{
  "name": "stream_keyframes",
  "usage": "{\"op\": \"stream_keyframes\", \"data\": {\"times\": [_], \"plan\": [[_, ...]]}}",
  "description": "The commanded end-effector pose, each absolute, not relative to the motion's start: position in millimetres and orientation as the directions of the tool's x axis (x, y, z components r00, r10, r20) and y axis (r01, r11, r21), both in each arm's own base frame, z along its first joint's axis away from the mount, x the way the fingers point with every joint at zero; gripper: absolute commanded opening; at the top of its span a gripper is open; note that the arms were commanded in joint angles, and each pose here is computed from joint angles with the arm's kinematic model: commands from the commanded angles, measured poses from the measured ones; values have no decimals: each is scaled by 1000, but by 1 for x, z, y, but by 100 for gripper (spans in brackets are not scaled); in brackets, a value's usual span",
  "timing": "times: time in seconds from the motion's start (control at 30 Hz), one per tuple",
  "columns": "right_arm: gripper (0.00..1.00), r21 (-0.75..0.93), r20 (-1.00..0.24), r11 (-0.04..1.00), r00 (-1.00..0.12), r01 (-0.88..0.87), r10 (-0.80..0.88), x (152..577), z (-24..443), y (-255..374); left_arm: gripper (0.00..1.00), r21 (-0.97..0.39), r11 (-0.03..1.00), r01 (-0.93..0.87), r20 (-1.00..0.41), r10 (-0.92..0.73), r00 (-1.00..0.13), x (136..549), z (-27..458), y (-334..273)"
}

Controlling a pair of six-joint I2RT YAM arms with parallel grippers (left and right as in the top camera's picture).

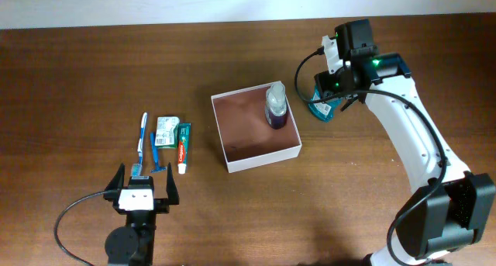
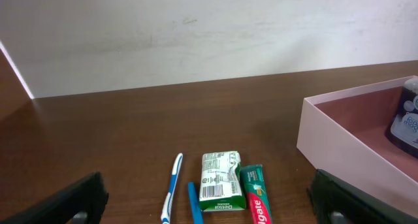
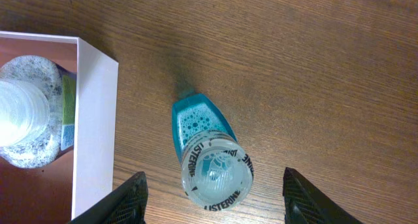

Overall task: Pack container
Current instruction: 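Move the right gripper to the teal mouthwash bottle and grasp it, then lift the mouthwash bottle and carry it over the box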

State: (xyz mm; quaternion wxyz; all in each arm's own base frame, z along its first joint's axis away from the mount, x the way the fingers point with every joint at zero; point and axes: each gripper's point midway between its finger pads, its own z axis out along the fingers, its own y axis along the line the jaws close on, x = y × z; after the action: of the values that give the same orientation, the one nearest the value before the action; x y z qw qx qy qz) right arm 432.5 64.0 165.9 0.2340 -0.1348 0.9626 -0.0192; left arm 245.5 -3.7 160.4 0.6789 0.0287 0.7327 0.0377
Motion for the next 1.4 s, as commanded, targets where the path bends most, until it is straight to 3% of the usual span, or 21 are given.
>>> {"op": "stream_keyframes", "data": {"times": [0.0,0.53,0.8,0.97,1.37], "plan": [[58,-89,-443,962,-855,-257,-269,435,161,65,99,106,994,-3,-992,106,-73,246,159,-4],[55,-83,-432,962,-860,-261,-270,442,148,67,99,106,994,-3,-992,106,-73,246,159,-4],[35,-82,-429,962,-862,-261,-270,443,145,68,99,106,994,-3,-992,106,-73,246,159,-4],[28,-81,-425,962,-864,-261,-270,441,146,67,99,106,994,-3,-992,106,-73,246,159,-4],[23,-90,-521,965,-814,-248,-258,431,197,66,99,106,994,-3,-992,106,-73,246,159,-4]]}}
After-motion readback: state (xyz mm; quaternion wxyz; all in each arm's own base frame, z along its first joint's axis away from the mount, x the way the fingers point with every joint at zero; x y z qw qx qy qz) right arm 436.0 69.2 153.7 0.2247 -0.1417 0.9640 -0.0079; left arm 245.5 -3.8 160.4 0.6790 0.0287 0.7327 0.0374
